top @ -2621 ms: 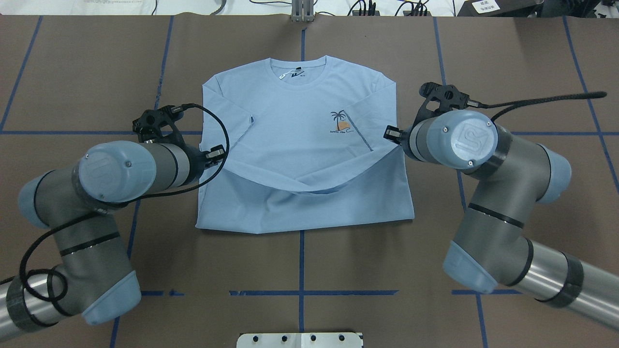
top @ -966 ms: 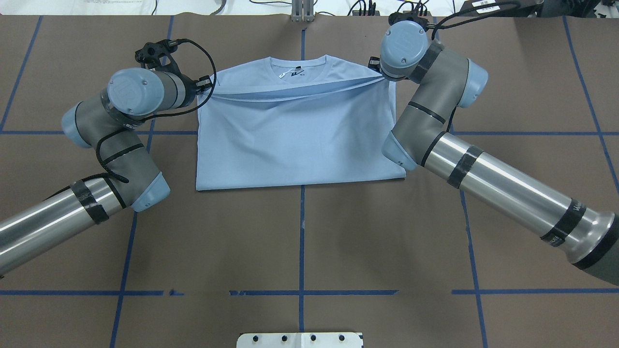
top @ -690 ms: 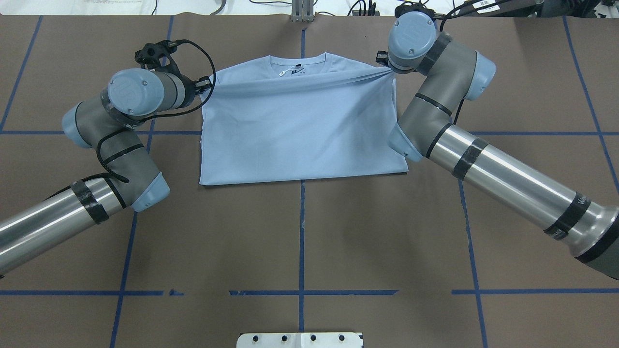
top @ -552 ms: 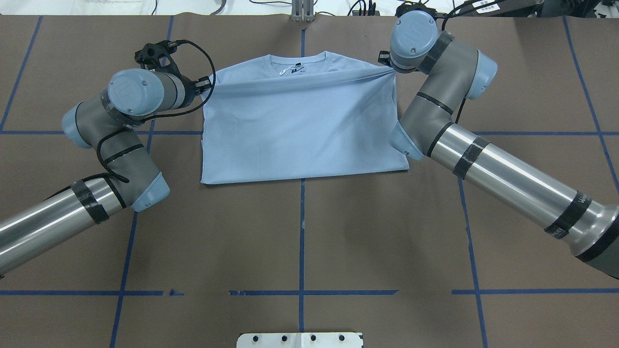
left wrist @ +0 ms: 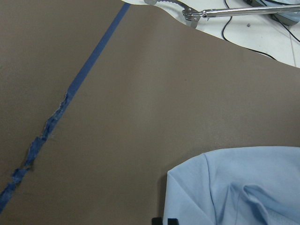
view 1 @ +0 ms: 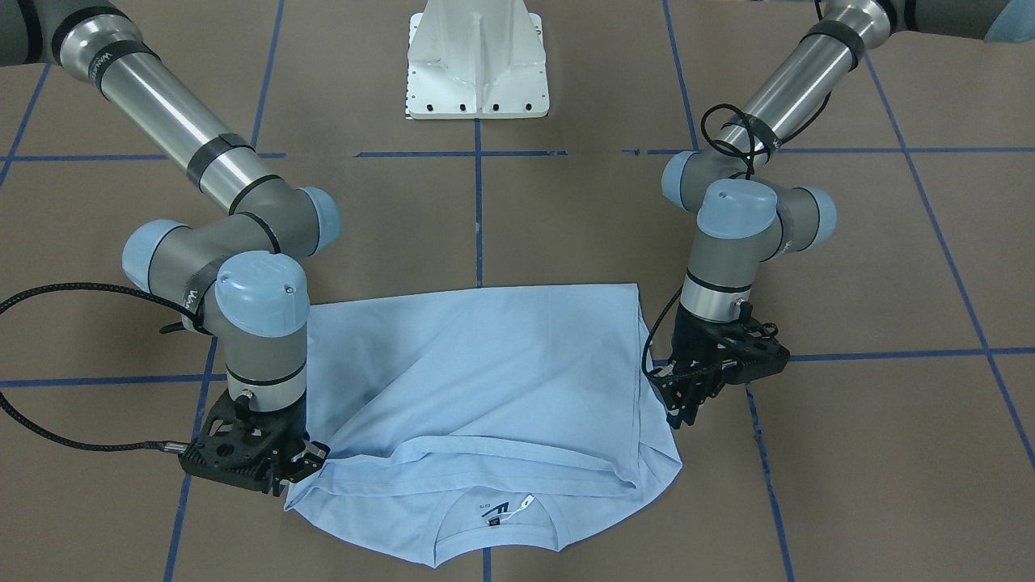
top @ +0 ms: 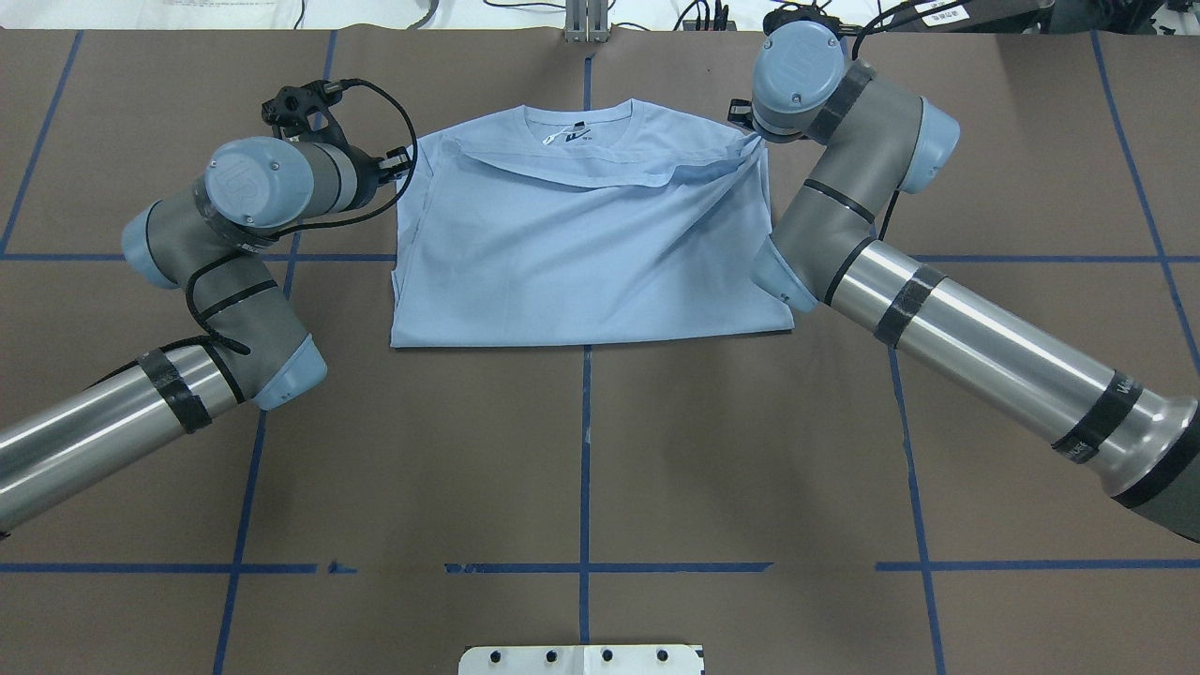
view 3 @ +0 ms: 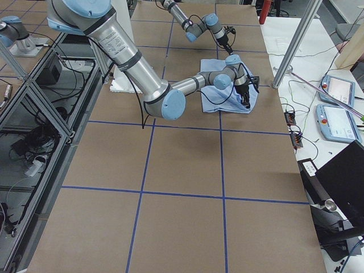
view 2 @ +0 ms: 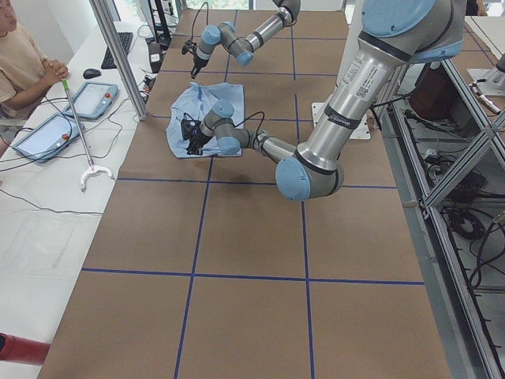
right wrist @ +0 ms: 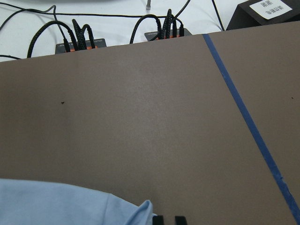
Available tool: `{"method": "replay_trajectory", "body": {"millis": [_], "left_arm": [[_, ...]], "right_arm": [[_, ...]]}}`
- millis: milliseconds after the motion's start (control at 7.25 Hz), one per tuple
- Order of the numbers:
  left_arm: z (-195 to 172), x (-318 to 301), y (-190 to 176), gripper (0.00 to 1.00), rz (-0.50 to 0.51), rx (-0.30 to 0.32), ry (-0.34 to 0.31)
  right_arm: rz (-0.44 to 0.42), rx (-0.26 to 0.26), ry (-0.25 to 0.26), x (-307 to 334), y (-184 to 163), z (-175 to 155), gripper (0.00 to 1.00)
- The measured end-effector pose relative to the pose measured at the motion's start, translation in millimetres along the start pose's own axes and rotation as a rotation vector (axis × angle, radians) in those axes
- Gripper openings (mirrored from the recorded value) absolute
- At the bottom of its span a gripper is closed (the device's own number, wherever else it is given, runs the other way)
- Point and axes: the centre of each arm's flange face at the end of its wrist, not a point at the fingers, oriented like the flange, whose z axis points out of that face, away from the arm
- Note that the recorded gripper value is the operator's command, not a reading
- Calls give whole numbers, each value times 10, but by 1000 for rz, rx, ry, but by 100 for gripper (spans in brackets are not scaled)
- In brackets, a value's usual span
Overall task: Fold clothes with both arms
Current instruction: 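Release the hem at the collar and raise both grippers, then move the right gripper to the folded shirt's corner nearest it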
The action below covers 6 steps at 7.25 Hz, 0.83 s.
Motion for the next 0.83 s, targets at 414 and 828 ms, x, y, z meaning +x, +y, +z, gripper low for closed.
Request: {"method": "replay_trajectory", "body": {"millis": [414, 828], "left_arm": [[-214, 107, -214, 53, -40, -56, 135], [-406, 229, -253, 50, -84, -98, 220]], "right_arm": [[13, -26, -99, 43, 262, -341, 56], [109, -113, -205, 576, 1303, -841, 61]]}}
